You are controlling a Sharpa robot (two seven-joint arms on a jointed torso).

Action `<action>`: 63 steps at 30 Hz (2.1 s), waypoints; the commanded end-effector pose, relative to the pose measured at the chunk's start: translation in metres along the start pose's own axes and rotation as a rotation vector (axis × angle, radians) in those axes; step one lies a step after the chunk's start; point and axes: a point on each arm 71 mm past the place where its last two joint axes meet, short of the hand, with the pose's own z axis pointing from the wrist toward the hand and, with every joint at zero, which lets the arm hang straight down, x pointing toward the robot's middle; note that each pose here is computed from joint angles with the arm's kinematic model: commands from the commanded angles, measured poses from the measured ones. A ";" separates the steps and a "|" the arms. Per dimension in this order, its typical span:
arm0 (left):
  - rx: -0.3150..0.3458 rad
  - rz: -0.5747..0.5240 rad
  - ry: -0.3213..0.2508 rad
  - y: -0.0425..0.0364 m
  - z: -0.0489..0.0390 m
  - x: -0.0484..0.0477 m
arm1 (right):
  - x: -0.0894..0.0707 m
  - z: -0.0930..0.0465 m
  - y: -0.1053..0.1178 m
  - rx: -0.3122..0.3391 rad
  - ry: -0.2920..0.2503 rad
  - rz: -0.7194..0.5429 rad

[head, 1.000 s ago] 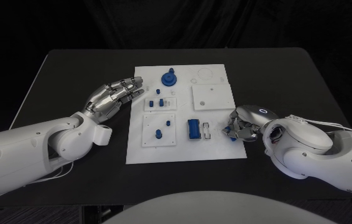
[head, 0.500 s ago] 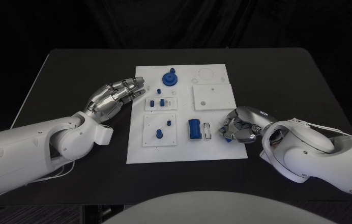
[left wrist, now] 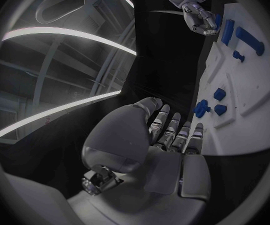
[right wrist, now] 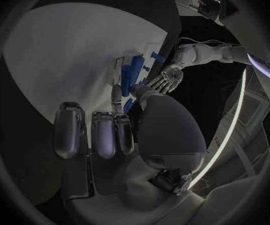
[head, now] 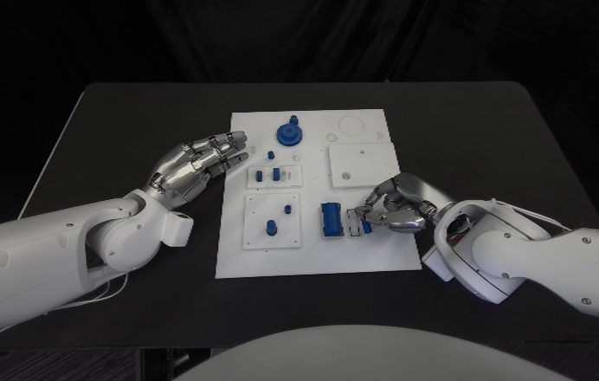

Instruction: Assemble the parts on the task board

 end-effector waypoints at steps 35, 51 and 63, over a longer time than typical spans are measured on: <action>-0.008 -0.015 0.026 0.0026 0.0023 0.0023 | 0.011 0.015 -0.001 0.038 0.041 -0.095; -0.016 -0.017 0.029 0.0040 0.0026 0.0019 | 0.012 0.016 -0.002 0.055 0.053 -0.132; -0.019 -0.020 0.028 0.0049 0.0013 0.0015 | 0.005 0.010 -0.002 0.016 0.005 -0.120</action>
